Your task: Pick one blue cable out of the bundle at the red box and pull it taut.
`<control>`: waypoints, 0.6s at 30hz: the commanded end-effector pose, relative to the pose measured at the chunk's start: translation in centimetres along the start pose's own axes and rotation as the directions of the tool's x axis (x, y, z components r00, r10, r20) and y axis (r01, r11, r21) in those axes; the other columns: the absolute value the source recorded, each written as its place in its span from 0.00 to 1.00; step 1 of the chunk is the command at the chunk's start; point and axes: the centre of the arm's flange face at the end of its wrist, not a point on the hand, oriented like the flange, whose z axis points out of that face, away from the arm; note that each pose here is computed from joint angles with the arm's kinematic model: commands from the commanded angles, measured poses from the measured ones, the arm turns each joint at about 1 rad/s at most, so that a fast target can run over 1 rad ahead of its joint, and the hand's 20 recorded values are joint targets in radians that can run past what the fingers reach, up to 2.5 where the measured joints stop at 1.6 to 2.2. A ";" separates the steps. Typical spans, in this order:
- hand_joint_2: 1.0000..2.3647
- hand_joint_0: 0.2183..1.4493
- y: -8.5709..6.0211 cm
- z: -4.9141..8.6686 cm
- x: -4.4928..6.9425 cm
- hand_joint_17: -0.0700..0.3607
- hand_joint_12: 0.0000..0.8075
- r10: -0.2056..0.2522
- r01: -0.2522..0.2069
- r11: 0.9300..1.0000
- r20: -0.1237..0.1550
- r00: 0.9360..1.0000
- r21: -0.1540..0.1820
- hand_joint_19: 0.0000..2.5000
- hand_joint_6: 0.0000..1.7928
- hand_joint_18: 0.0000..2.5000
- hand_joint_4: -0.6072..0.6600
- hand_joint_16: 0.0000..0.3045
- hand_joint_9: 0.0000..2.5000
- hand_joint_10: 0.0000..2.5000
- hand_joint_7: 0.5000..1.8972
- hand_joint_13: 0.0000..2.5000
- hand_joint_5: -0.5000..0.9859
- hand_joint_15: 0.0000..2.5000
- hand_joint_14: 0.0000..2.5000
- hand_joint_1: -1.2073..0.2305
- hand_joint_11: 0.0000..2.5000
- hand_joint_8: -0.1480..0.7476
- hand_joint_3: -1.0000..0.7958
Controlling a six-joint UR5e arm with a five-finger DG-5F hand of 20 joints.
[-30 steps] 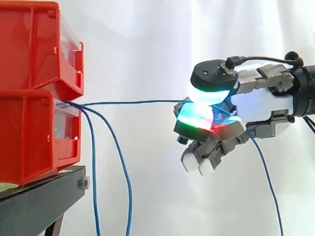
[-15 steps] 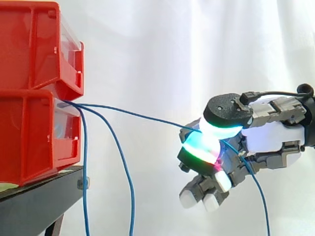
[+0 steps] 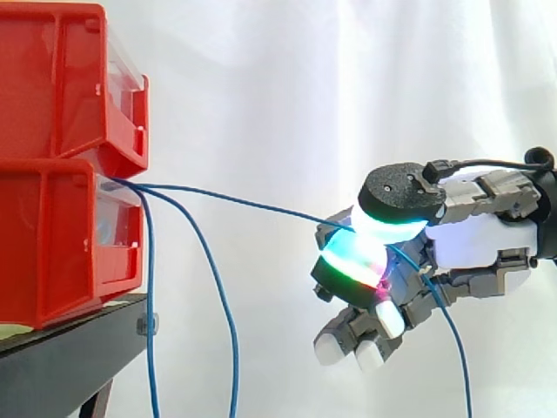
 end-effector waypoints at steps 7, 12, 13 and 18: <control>0.05 0.30 0.0 0.0 0.0 0.51 0.54 0.000 0.000 1.000 0.000 1.000 0.000 0.12 0.51 0.22 0.53 0.22 0.34 0.00 0.51 0.20 0.27 0.09 0.00 0.28 0.19 0.63 0.56; 0.06 0.30 0.0 0.0 0.0 0.51 0.54 0.000 0.000 1.000 0.000 1.000 0.000 0.12 0.51 0.22 0.53 0.22 0.34 0.00 0.50 0.21 0.27 0.09 0.00 0.28 0.19 0.63 0.55; 0.06 0.30 0.0 0.0 0.0 0.51 0.54 0.000 0.000 1.000 0.000 1.000 0.000 0.11 0.51 0.22 0.53 0.22 0.34 0.00 0.50 0.21 0.27 0.09 0.00 0.28 0.19 0.63 0.55; 0.06 0.30 0.0 0.0 0.0 0.51 0.52 0.000 0.000 1.000 0.000 1.000 0.000 0.12 0.51 0.23 0.53 0.22 0.35 0.00 0.50 0.21 0.27 0.09 0.00 0.28 0.20 0.61 0.55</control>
